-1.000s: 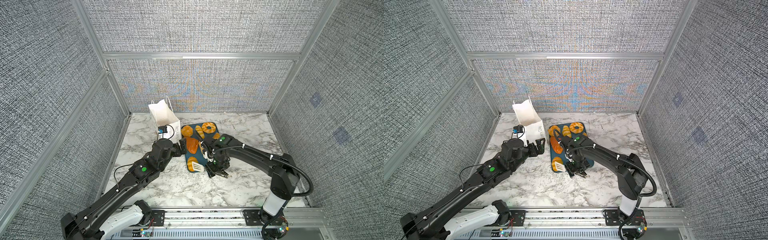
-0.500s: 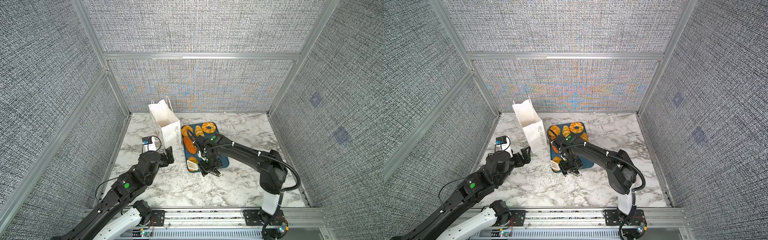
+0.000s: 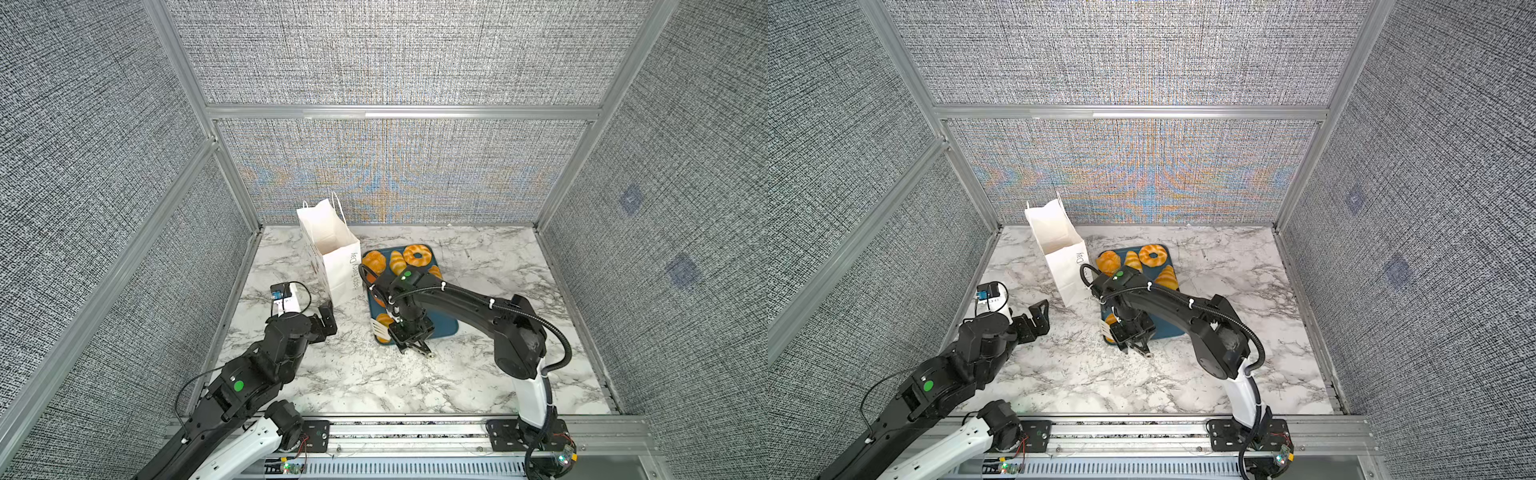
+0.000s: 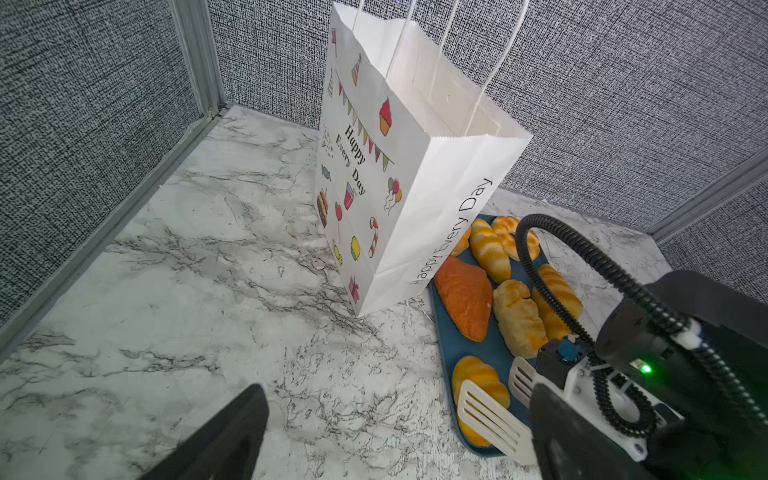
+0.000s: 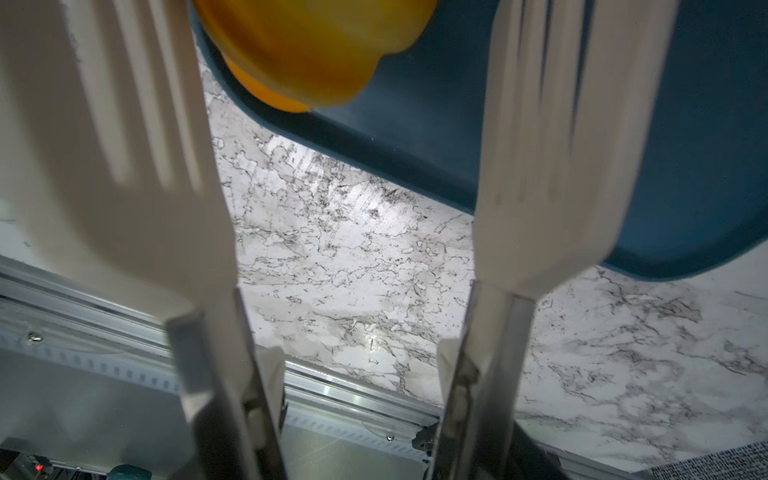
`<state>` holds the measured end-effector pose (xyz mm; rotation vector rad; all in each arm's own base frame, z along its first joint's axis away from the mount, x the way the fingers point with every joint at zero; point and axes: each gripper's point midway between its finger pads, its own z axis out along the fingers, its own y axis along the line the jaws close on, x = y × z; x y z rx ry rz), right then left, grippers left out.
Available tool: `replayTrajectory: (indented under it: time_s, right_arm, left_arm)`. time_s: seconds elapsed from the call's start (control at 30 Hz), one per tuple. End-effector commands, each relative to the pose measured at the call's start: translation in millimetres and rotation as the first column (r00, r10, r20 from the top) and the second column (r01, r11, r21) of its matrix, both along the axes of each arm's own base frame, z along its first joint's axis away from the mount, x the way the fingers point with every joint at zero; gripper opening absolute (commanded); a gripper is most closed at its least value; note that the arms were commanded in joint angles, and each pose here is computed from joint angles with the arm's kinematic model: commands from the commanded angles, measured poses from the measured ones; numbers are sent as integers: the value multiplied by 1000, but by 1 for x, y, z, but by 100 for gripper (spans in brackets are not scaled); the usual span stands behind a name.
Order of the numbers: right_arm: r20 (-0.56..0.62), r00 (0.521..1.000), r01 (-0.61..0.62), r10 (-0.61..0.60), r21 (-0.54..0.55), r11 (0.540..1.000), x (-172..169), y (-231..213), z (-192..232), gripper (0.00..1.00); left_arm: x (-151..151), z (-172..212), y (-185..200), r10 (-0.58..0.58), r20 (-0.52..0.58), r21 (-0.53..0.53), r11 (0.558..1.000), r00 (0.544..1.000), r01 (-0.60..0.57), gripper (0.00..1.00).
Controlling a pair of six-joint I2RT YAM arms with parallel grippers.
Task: Place the fake bread into the paper bag
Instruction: 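Close the tongs on a striped croissant with the right gripper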
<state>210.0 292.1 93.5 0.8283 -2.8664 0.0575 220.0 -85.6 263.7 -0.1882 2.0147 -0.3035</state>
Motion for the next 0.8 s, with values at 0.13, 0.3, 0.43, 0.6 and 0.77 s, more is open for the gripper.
replayTrajectory:
  time_s: [0.13,0.3,0.43,0.6,0.77]
  right_arm:
    - [-15,999,-43,42,-64,997,-2,-12,1,47]
    - [-25,997,-73,72,-52,996,-6,-16,4,41]
    - [-35,994,-102,100,-64,993,-6,-24,5,38]
    - [-24,992,-127,127,-6,992,-6,-26,12,33]
    - [20,989,-148,147,60,987,-2,-28,26,32]
  left_arm:
    - [-4,-2,11,34,-1,15,999,999,-34,99]
    - [-4,-1,12,41,2,11,999,999,-41,99]
    - [-3,-1,11,41,1,11,999,999,-41,99]
    - [-2,0,11,47,-5,15,999,999,-47,99]
    - [-1,7,14,60,17,14,998,998,-61,99]
